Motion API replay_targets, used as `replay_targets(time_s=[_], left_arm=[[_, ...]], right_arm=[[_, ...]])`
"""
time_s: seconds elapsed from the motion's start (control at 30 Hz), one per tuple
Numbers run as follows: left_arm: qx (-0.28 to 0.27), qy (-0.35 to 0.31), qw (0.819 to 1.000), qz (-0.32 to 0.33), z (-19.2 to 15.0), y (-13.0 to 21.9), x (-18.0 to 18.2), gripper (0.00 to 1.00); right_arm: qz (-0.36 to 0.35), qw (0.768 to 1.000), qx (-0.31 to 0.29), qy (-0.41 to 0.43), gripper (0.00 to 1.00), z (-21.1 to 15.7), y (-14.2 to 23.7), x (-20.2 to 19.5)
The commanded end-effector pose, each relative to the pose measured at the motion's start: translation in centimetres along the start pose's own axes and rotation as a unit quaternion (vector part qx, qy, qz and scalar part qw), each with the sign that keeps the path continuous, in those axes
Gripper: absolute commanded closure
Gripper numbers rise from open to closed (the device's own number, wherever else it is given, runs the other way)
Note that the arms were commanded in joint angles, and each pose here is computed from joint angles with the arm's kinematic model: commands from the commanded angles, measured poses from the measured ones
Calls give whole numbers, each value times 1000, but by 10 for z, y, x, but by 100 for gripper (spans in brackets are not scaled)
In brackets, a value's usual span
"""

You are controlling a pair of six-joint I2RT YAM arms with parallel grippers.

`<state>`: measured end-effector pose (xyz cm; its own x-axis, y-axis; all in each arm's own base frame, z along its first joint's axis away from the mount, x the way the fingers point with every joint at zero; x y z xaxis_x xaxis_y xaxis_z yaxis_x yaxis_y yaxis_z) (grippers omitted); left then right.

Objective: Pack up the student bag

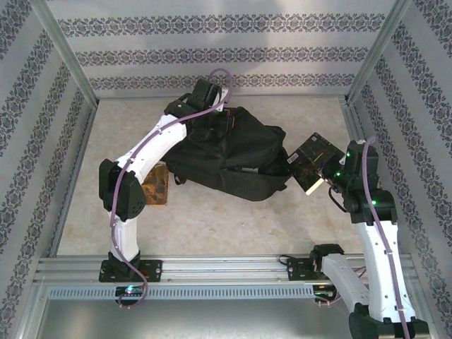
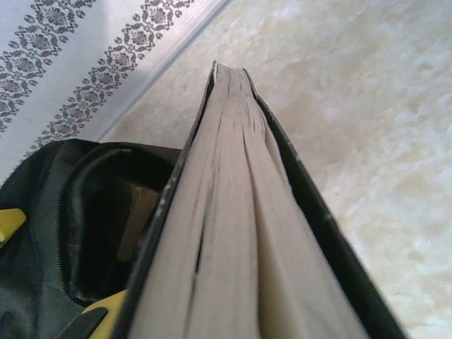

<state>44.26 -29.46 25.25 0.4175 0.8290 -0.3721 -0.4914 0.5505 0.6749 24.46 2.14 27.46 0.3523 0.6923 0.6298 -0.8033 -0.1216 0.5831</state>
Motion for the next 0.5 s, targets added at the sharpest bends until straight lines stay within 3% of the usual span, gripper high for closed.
replay_targets(time_s=[0.0, 0.2, 0.33, 0.47], left_arm=[[-99, -42, 988, -107, 45, 52, -55, 100], [-81, -43, 987, -129, 29, 51, -58, 100], [-71, -13, 993, -91, 20, 49, -45, 70], [-55, -23, 998, -36, 4, 53, -48, 50]], right_arm=[[90, 995, 12, -39, 100, 1, -14, 28], [236, 965, 55, -105, 100, -9, -29, 66], [271, 952, 76, -123, 100, -13, -29, 75], [282, 947, 96, -124, 100, -22, -25, 76]])
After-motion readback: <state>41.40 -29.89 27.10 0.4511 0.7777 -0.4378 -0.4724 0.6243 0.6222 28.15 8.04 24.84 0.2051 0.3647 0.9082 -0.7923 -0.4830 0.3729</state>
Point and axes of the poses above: each hand's point on the last joint's axis, 136 mm out from that joint toward the fingers, its own y axis back along the fingers, its own x axis along the line the jaws close on, z = x × y, the point moved 1 cm from there along y, back along the fingers, and after that the axes turned 2 degrees about -y, right-handed, at the moved point
